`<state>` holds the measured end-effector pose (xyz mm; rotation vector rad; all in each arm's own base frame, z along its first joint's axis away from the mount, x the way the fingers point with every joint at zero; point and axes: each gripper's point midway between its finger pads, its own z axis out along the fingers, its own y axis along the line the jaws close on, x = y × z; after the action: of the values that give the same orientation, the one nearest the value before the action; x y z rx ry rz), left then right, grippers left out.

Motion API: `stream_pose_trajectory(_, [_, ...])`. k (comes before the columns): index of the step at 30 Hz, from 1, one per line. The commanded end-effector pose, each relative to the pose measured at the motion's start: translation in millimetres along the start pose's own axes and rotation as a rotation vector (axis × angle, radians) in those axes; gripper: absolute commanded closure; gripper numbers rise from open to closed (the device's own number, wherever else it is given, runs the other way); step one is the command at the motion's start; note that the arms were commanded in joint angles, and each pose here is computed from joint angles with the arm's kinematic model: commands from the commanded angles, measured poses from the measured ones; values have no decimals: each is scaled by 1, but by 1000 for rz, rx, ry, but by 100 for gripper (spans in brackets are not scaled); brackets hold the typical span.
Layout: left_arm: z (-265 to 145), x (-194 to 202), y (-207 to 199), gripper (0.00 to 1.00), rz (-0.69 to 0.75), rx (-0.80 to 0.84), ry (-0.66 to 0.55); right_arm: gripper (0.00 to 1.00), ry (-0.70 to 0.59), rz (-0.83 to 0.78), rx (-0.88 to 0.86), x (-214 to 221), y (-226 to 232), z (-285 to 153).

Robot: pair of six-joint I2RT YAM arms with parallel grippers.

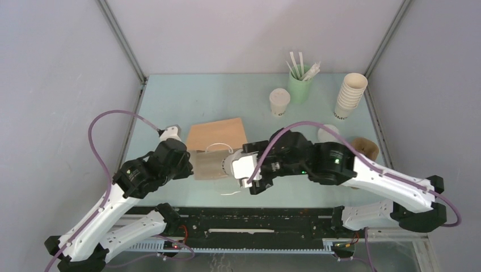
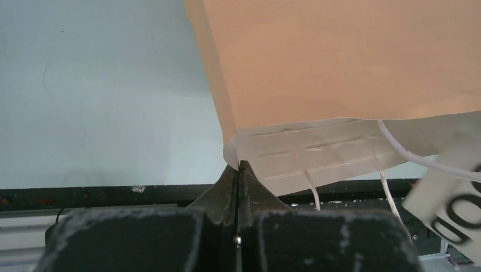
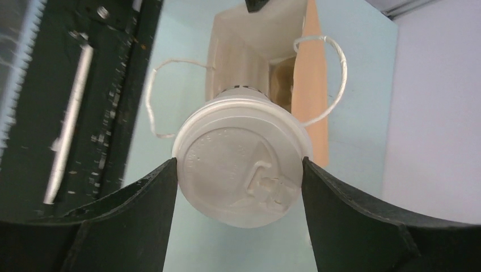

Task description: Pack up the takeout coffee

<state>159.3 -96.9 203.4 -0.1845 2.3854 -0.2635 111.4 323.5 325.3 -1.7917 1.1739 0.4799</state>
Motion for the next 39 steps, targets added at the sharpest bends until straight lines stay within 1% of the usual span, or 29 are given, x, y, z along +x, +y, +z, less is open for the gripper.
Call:
stream_pose_trajectory(1, [-9, -1, -2, 100, -6, 23, 2, 55, 82, -251, 105, 11, -22, 20])
stream_pose_trajectory(4, [-14, -1, -2, 100, -6, 36, 5, 55, 153, -355, 109, 20, -25, 38])
stream_pose_trajectory(7, [-20, -8, -8, 100, 5, 58, -2, 55, 204, -447, 155, 28, -26, 53])
stream_pose_trajectory(12, [-28, -20, -11, 100, 60, 73, -25, 56, 257, -505, 237, 34, -39, 70])
stream_pose_trajectory(15, [-32, -27, -11, 100, 81, 57, -29, 55, 254, -528, 246, 32, -43, 78])
stream_pose_trajectory(19, [-33, -28, -7, 100, 102, -2, 15, 55, 263, -531, 192, 42, -36, 91])
stream_pose_trajectory(23, [-33, -26, -8, 100, 101, 11, 16, 54, 258, -538, 164, 44, -37, 101])
stream_pose_trajectory(25, [-32, -22, -10, 100, 102, 33, 20, 55, 240, -516, 114, 46, -33, 107])
stream_pose_trajectory(29, [-25, -10, -9, 100, 116, 43, 53, 58, 225, -421, 36, 47, -30, 110])
stream_pose_trajectory(32, [-20, -2, -8, 100, 136, 58, 64, 57, 218, -406, 3, 51, -26, 115])
stream_pose_trajectory(35, [-21, 0, -9, 100, 144, 78, 62, 57, 209, -387, 6, 55, -32, 121])
stream_pose_trajectory(39, [-16, 7, -10, 100, 153, 99, 69, 57, 195, -362, 64, 53, -47, 127])
